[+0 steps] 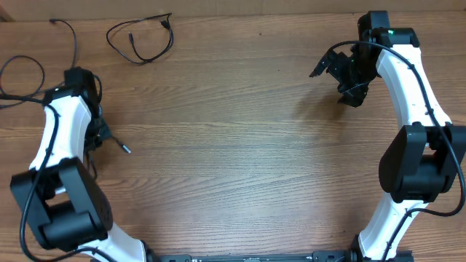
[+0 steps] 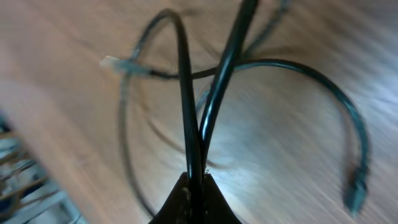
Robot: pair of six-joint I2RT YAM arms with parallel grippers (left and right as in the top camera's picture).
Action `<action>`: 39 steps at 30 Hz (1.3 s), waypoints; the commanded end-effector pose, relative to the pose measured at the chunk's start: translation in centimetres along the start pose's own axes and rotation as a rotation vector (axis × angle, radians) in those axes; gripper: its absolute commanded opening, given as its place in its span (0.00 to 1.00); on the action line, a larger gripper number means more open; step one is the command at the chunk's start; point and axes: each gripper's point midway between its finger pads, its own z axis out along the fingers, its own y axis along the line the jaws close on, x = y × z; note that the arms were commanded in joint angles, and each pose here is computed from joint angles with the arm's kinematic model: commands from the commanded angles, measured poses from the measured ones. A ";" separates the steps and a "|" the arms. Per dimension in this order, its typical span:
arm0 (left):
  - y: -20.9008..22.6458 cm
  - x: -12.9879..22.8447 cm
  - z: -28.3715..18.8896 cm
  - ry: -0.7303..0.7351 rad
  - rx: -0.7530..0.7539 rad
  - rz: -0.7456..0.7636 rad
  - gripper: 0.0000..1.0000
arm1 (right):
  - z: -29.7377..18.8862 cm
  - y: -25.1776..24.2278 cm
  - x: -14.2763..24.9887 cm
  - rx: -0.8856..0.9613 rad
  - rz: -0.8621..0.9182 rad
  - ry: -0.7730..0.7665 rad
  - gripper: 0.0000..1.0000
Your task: Untangle cables
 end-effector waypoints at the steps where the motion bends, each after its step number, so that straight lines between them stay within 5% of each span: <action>1: 3.8 -1.8 -0.5 -0.108 -0.222 -0.097 0.05 | -2.1 1.0 -0.5 -0.035 -0.022 -0.051 1.00; 12: 4.3 -5.5 -1.7 -0.252 -0.263 -0.107 0.08 | -2.1 1.0 -0.5 -0.035 -0.022 -0.051 1.00; 13: 3.8 -5.5 -1.6 -0.249 -0.239 -0.109 0.14 | -2.0 1.0 -0.5 -0.035 -0.022 -0.051 1.00; 17: 1.7 -5.4 -1.3 -0.221 -0.117 -0.080 0.66 | -2.0 1.0 -0.5 -0.035 -0.022 -0.051 1.00; 21: -0.2 -6.6 -3.2 -0.230 0.002 0.000 0.84 | -2.1 1.0 -0.5 -0.035 -0.022 -0.051 1.00; 27: -5.5 -8.7 -11.4 -0.300 0.372 0.158 0.88 | -2.1 1.0 -0.5 -0.035 -0.022 -0.051 1.00; 31: -10.1 -8.6 -19.2 -0.392 0.677 0.296 1.00 | -2.1 1.0 -0.5 -0.035 -0.022 -0.051 1.00; 39: -11.1 -6.7 -28.4 -0.539 0.791 0.435 1.00 | -2.1 1.0 -0.5 -0.035 -0.022 -0.051 1.00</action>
